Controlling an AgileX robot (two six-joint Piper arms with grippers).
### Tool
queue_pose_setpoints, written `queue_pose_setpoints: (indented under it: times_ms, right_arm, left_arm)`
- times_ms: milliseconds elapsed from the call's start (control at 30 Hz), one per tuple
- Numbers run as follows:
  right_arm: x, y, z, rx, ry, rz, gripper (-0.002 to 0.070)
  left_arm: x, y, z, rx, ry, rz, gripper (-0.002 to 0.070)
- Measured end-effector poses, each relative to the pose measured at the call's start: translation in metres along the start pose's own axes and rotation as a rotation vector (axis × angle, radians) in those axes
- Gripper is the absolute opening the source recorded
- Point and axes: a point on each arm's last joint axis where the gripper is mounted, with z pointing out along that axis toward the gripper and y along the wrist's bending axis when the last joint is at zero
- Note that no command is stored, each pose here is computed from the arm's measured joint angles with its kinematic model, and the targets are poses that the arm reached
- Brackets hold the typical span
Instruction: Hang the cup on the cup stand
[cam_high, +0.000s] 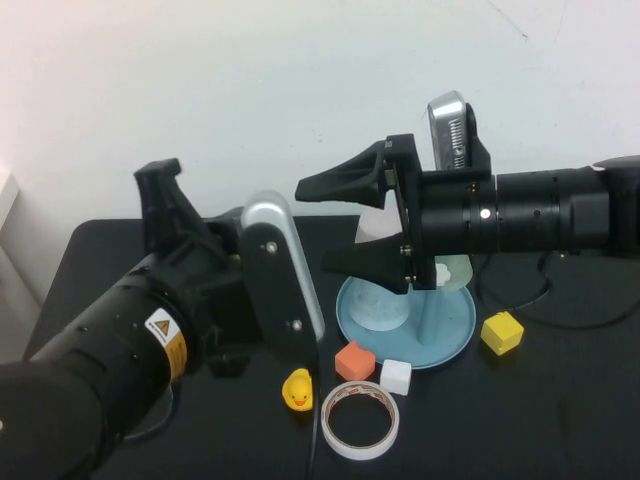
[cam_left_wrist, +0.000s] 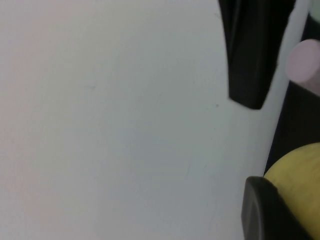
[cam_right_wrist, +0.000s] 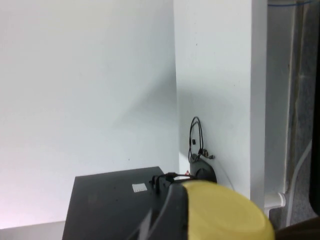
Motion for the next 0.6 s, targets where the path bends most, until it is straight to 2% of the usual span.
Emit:
queue_pose_setpoints:
  times_ms: [300,600]
  right_arm:
    - [-0.002,-0.001,0.0,0.013,-0.022,0.006,0.0692]
    - [0.0,0.0,0.0,-0.001,0.001,0.003,0.0692]
  left_arm:
    - [-0.005,-0.007,0.002,0.054,-0.059,0.184,0.0048]
    - [-0.002,-0.028,0.022,0.12,-0.014,0.302,0.0047]
